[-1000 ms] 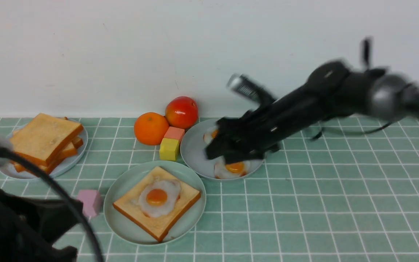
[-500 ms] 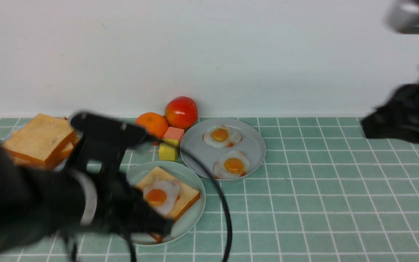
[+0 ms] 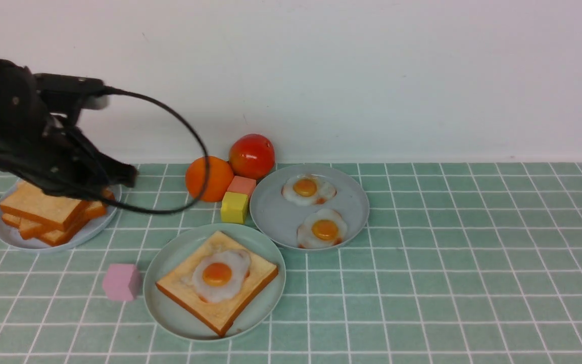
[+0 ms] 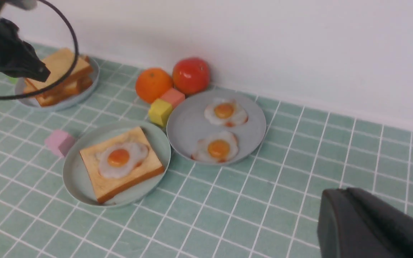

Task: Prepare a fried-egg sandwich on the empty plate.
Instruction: Use the left arm to grab a slice of bread

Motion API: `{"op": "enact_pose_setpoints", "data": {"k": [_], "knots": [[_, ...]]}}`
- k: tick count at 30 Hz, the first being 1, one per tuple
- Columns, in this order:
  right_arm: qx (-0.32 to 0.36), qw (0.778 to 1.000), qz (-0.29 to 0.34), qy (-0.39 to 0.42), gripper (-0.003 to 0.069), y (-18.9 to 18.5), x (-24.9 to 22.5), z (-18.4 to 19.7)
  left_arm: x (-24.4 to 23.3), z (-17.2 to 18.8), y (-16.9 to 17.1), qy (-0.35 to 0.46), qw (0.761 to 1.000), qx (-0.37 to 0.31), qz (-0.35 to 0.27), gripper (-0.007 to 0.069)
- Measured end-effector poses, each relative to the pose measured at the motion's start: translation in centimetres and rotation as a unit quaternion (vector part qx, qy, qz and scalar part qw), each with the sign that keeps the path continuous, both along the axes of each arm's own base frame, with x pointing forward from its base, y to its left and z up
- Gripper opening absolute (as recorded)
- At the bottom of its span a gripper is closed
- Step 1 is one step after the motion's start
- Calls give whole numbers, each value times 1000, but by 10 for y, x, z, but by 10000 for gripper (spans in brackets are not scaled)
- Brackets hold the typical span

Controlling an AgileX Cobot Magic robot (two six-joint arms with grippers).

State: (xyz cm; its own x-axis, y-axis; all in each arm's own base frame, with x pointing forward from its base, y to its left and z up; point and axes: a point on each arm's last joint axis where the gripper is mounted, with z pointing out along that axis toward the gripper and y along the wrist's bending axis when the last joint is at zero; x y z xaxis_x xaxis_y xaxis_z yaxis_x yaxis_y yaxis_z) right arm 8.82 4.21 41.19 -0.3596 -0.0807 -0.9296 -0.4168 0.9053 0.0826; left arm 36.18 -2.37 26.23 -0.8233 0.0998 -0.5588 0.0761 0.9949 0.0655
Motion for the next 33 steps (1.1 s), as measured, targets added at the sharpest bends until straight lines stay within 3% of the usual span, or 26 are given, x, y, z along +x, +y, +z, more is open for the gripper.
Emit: {"op": "enact_pose_setpoints", "data": {"k": [5,6,7,12,14,25,27,30,32,33], "knots": [[0,1000,1,7,31,2,4,-1,23,-21,39,18,999,37,31,213],[-1,1000,1,8,31,2,4,-2,24,-22,40,19,999,38,32,221],[1,1000,3,17,32,4,8,-3,27,-31,43,26,998,53,26,297],[4,999,8,51,33,11,24,-10,38,-48,44,17,997,72,9,430],[7,998,10,61,33,14,29,-12,43,-55,45,12,997,79,2,449],[21,996,18,80,37,18,32,-15,51,-82,46,35,994,101,-17,444],[22,996,18,80,39,18,32,-15,51,-82,47,36,994,104,-19,400],[24,996,19,81,41,18,32,-15,51,-82,47,36,994,105,-19,289],[26,996,21,81,43,19,32,-15,51,-82,46,37,994,105,-20,173],[26,996,20,81,43,19,32,-15,51,-82,46,38,994,105,-20,162]]}}
